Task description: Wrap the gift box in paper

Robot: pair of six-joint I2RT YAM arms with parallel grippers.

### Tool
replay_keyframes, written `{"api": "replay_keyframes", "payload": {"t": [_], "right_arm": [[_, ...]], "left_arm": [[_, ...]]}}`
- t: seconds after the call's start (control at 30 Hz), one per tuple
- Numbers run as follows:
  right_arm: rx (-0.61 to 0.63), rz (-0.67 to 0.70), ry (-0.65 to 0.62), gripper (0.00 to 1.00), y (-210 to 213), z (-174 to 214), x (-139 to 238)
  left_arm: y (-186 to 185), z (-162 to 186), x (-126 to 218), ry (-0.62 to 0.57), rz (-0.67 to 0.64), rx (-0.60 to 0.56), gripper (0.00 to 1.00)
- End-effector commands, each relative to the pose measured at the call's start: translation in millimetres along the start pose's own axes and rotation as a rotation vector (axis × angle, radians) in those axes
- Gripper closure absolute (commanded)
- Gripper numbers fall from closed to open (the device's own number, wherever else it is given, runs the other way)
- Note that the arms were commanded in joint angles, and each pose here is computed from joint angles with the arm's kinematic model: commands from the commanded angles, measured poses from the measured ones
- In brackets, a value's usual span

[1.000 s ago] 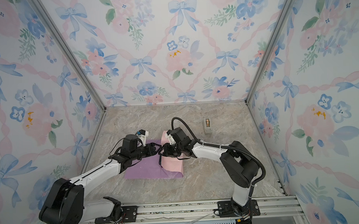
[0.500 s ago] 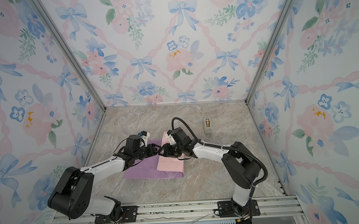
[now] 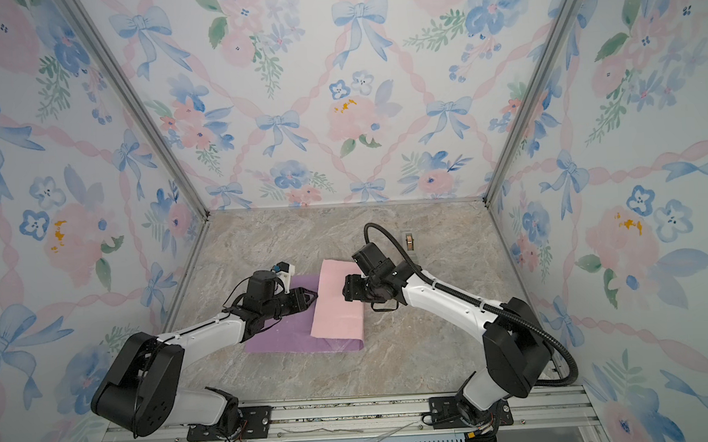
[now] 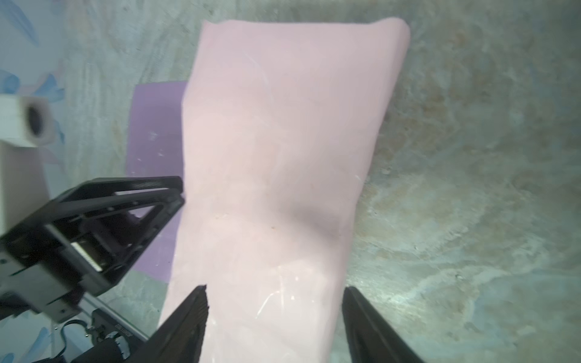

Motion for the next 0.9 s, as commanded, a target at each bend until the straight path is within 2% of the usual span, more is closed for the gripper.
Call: {"api": "replay_keyframes", "payload": {"t": [0.0, 0.13, 0.3, 0.5, 0.87], "right_arm": [[0.016, 0.104, 0.098, 0.3, -16, 16, -16], [0.058, 0.123, 0.135, 0.31, -14, 22, -31], [0.12, 0.157, 0.153, 0.31, -12, 29, -36], [0.128, 0.163, 0.151, 0.31, -11, 30, -37], [0.126, 0.106, 0.131, 0.31, 0, 27, -38]], "left_arm": [[9, 15, 3, 0.045, -0.038, -0.007, 0.61], [3, 11, 8, 0.026, -0.022, -0.01, 0.6], [-13, -1, 20, -0.033, 0.025, 0.003, 0.49], [-26, -9, 29, -0.087, 0.072, 0.019, 0.45], [-29, 28, 0, 0.046, 0.059, -0.012, 0.5]]}}
Point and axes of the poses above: each gripper's point midway between its finger pads, its own x axis back along the fingers, its own y axis along the line the jaws close on, z = x × y, the point moved 5 cm from there along x, back along the fingers, and after that the axes turned 5 degrees about x, right-handed, at the moved point
